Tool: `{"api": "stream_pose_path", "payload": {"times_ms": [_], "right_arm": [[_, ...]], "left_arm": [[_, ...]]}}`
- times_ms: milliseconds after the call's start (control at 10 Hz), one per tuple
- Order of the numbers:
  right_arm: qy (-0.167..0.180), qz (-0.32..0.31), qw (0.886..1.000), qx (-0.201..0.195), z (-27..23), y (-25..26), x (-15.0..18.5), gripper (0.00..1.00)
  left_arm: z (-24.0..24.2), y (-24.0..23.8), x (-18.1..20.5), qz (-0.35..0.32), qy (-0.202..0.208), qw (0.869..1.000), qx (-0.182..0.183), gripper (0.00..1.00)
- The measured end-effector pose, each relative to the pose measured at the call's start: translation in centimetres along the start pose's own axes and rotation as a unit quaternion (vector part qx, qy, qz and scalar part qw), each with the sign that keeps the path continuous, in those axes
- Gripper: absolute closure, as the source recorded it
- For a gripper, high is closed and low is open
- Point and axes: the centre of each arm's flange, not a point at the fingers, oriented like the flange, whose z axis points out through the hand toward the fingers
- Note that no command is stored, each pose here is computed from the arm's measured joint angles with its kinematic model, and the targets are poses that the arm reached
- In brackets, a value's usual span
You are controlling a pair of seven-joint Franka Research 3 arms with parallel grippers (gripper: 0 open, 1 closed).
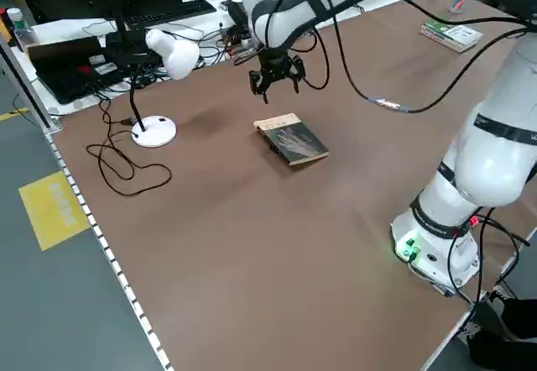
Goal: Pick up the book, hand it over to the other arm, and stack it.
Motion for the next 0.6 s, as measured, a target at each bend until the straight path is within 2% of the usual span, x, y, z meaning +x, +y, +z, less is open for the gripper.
{"api": "stream_pose_path", "payload": {"times_ms": [200,600], "right_arm": [[0.000,0.000,1.000,0.000,0.0,0.0,0.0,0.00],[0.000,0.000,1.000,0.000,0.0,0.0,0.0,0.00]], "left_arm": [[1.6,-1.4,-1.0,0.002,-0.008,1.000,-0.016,0.00],[6.0,-5.8,-4.2,-0.021,0.013,0.996,-0.084,0.00]]}}
